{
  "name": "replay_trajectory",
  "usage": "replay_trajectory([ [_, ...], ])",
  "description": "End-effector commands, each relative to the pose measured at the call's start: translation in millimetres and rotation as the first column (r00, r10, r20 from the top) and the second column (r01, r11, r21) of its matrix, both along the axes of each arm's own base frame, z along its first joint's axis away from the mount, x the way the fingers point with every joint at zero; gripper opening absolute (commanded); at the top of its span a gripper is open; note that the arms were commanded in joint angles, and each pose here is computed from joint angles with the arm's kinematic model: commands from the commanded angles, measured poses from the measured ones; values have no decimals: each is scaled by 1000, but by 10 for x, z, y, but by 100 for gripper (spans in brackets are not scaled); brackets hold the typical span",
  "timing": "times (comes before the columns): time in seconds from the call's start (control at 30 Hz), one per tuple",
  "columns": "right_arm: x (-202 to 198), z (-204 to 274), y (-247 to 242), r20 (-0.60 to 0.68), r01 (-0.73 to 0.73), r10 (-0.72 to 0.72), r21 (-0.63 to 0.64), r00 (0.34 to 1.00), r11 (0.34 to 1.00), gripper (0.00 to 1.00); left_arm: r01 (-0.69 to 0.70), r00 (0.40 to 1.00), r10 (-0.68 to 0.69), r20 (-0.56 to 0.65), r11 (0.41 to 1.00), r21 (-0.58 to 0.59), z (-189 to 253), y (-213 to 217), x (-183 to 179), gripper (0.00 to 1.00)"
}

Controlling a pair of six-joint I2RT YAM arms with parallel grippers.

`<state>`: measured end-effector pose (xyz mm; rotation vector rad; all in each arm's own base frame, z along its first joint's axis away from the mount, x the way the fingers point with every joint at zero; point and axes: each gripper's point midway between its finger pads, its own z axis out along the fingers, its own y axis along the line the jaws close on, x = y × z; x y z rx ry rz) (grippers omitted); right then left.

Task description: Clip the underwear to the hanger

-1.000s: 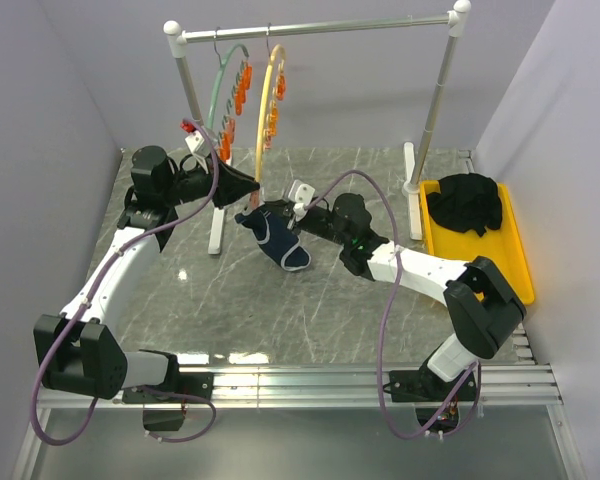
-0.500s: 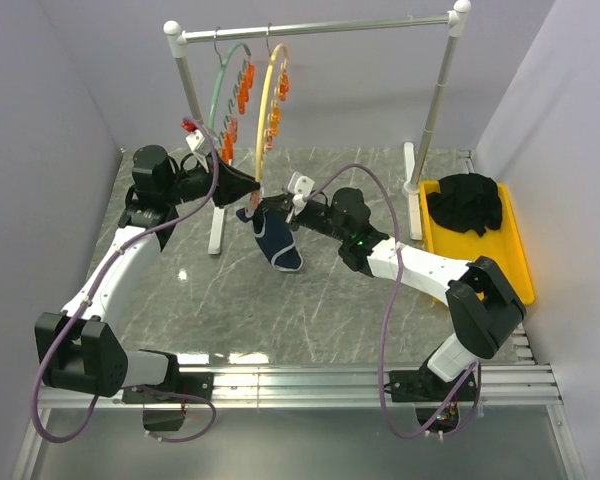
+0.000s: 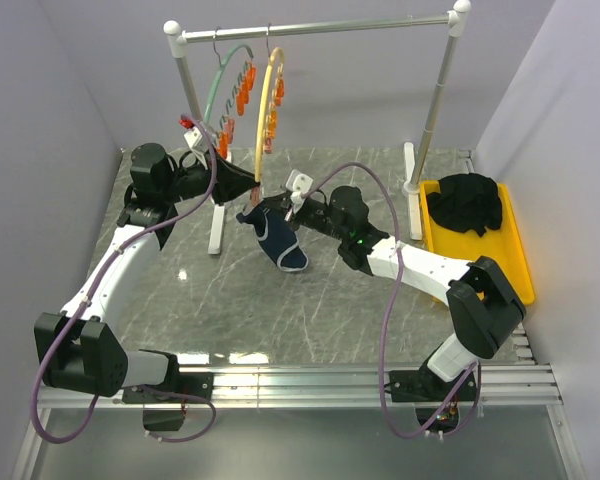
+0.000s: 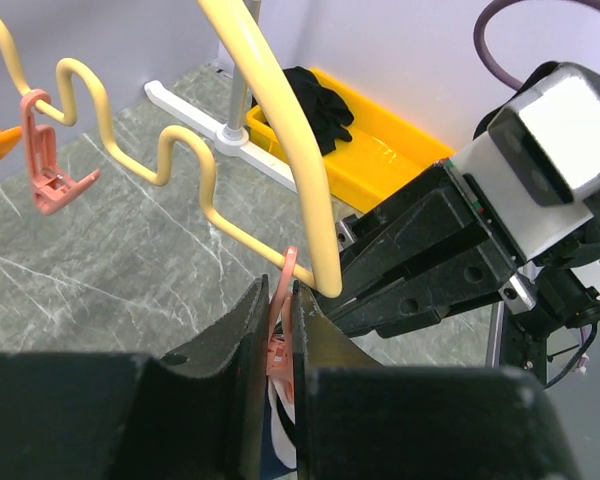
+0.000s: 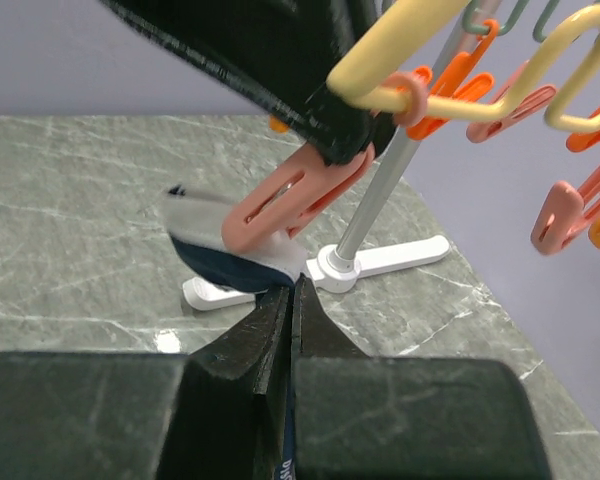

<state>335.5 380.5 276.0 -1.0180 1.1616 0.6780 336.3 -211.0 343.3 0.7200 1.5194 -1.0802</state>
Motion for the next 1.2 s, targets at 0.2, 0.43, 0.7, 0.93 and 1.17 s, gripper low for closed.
replay_trajectory([
  [0.2,19,467,-2,-6,7,-6,106,1000,994,0,-12,998,13,68,1000,-11,197,14,23,0],
  [0.43,-42,521,1,-23,-14,18,127,1000,992,0,-25,997,25,78,1000,-5,199,25,47,0],
  [0.7,-40,644,29,-72,-15,28,168,997,986,0,-22,997,22,73,1000,3,157,27,31,1],
  [0.93,-65,682,28,-91,-24,40,179,995,984,0,-29,996,30,80,1000,-3,201,32,39,9],
  [1.17,-50,660,40,-97,-22,39,177,995,984,0,-43,995,44,89,999,-13,270,44,28,39],
])
